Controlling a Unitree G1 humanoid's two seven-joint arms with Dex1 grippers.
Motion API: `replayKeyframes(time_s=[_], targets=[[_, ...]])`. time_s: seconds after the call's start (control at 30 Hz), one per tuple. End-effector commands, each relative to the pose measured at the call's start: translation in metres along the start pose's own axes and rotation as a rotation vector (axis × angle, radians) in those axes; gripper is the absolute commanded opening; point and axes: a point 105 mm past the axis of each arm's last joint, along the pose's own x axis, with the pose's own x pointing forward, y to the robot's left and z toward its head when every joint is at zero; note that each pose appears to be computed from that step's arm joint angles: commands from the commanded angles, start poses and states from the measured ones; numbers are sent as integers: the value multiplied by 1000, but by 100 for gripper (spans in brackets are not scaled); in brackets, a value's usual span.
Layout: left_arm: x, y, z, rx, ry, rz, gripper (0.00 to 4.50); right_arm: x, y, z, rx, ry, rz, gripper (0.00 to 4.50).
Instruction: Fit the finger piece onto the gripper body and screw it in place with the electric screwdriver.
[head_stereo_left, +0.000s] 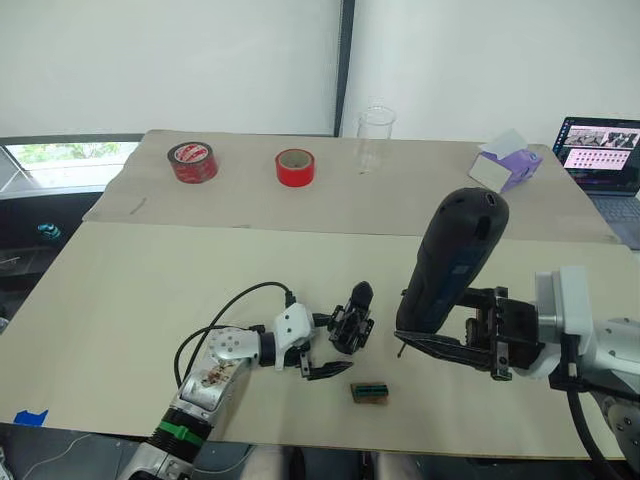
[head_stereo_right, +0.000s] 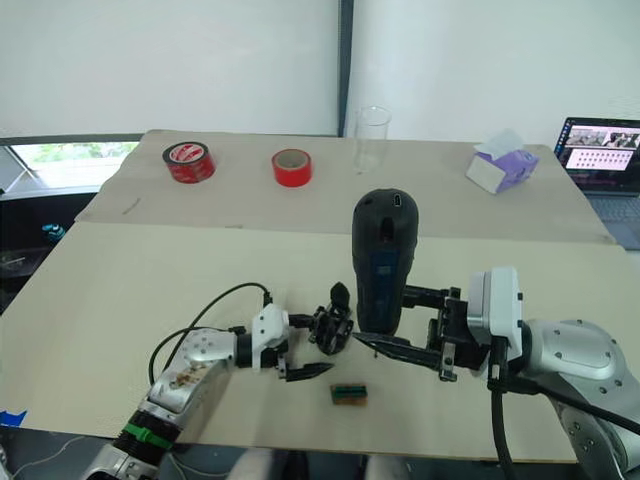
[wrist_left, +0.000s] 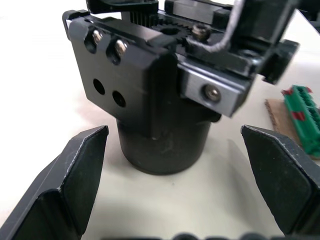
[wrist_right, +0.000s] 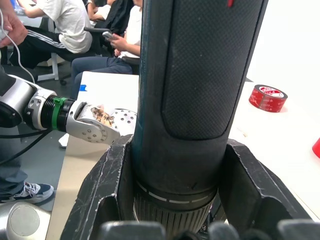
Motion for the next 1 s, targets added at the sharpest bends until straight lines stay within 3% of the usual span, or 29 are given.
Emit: replayKeyframes(time_s=[0.03,0.93,1.0], targets=[[7,-3,-3,-1,19,2,448,1,0,11,-43,-29,11,193],[21,-5,-7,-8,24,-42,448,1,0,10,-51,-21,-13,193],[21,-6,-8,-7,26,-44,397,1,0,10,-52,-21,-15,193]])
